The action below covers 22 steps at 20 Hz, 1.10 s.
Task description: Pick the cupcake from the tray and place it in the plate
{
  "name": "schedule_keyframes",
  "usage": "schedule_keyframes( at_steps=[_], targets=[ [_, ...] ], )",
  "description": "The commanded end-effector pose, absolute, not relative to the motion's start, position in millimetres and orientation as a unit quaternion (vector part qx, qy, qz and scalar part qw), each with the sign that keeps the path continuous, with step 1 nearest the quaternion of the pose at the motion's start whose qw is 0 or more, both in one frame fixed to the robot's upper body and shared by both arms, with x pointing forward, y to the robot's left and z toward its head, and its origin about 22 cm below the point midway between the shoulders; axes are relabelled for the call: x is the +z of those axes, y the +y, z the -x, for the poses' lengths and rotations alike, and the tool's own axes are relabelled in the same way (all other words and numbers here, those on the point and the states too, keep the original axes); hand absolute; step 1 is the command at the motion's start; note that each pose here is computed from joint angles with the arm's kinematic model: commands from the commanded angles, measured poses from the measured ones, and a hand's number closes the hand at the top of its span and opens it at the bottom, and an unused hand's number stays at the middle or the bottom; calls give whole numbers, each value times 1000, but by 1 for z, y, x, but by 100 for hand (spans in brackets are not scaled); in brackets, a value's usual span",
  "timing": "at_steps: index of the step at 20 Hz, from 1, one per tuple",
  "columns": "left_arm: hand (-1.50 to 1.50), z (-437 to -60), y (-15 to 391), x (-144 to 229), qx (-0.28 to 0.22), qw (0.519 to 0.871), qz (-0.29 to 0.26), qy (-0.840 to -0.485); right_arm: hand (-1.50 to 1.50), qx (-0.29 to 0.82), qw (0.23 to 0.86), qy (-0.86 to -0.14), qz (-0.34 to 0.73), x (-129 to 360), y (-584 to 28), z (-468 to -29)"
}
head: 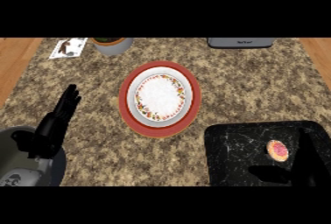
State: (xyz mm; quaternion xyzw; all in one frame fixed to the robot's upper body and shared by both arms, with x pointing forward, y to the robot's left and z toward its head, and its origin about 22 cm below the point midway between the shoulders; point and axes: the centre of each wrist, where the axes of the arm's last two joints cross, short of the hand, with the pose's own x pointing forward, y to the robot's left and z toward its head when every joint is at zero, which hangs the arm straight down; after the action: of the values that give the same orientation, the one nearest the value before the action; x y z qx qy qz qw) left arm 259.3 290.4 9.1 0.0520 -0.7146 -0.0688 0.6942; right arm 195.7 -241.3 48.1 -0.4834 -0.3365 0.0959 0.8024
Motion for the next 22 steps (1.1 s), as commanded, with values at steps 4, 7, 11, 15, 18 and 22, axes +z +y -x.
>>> schedule_keyframes(
  at_steps=[4,7,11,15,18,22],
  targets=[
    [0,-251,303,-32,-68,715,-73,-692,-150,100,822,-295,478,31,-249,-214],
    [0,-255,306,-21,-58,722,-75,-685,-150,113,823,-261,492,24,-240,-215],
    [0,-258,307,-23,-64,724,-73,-683,-150,108,825,-257,492,13,-260,-214],
    [0,-255,299,-14,-67,713,-72,-694,150,112,837,-281,456,1,-251,-224],
    [0,-259,307,-8,-63,719,-71,-689,150,146,829,-290,456,5,-261,-230],
    [0,-257,300,-6,-57,721,-76,-686,150,142,822,-310,456,5,-257,-224]
  ],
)
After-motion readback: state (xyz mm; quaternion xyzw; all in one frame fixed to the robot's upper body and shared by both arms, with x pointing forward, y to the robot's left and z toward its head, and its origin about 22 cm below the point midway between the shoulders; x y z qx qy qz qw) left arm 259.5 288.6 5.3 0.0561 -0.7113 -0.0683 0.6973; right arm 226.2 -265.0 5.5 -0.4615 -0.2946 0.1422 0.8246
